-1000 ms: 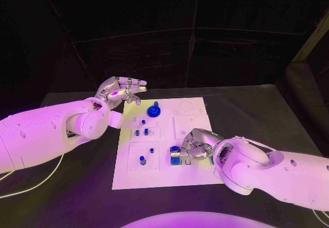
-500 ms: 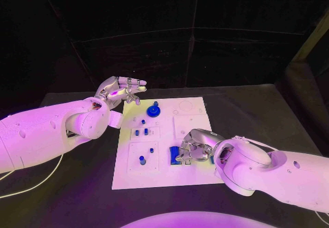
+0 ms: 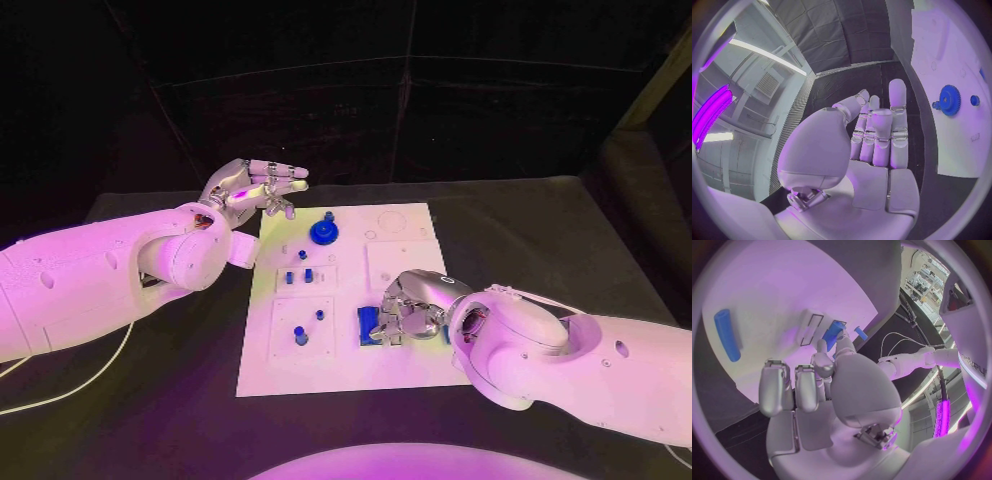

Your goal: Assemble the parts on the task board

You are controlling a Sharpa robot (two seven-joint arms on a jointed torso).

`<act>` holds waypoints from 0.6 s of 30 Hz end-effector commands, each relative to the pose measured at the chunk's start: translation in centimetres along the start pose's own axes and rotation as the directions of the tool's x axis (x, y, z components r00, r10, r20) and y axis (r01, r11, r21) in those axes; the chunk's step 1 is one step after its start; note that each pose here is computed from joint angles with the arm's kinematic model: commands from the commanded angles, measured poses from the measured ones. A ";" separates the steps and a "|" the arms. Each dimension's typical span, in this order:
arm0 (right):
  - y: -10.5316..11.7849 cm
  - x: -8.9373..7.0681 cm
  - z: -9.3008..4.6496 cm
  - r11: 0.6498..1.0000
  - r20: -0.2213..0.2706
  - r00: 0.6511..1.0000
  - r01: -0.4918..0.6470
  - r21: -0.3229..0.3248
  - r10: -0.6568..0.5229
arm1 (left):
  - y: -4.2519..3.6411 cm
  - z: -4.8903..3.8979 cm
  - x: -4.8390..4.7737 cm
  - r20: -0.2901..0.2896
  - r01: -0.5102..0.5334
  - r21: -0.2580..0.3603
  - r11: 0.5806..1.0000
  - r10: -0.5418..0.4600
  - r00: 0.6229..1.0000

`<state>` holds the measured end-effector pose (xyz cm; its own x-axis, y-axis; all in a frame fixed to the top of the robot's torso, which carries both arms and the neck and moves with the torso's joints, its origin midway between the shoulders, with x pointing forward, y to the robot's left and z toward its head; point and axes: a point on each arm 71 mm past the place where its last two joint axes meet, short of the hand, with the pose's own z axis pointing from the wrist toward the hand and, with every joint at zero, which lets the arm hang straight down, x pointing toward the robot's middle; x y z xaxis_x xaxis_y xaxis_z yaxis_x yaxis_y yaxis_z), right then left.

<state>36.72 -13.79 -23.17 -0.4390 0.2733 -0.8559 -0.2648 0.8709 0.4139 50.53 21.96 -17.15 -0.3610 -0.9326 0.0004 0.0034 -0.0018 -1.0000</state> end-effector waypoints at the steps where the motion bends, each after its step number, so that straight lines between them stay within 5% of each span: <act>1: 0.1 -0.2 -0.2 1.000 0.017 1.000 0.018 -0.021 -0.017 | -0.14 -0.01 0.05 -0.009 0.006 0.005 1.000 -0.006 1.000; 9: -1.0 -1.5 -1.9 0.995 0.101 0.991 -0.082 -0.058 0.088 | -0.14 -0.11 -0.14 -0.005 0.005 0.005 1.000 -0.005 1.000; 18: -5.5 -3.3 -4.3 0.997 0.065 0.997 -0.038 0.061 0.034 | -0.16 -0.20 -0.25 -0.003 0.004 0.005 1.000 -0.004 1.000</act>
<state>36.04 -21.07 -21.21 -0.3643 0.3478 -0.8639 -0.1819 0.8832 0.4323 50.47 22.41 -17.15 -0.3545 -0.9350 -0.0011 0.0023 0.0003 -1.0000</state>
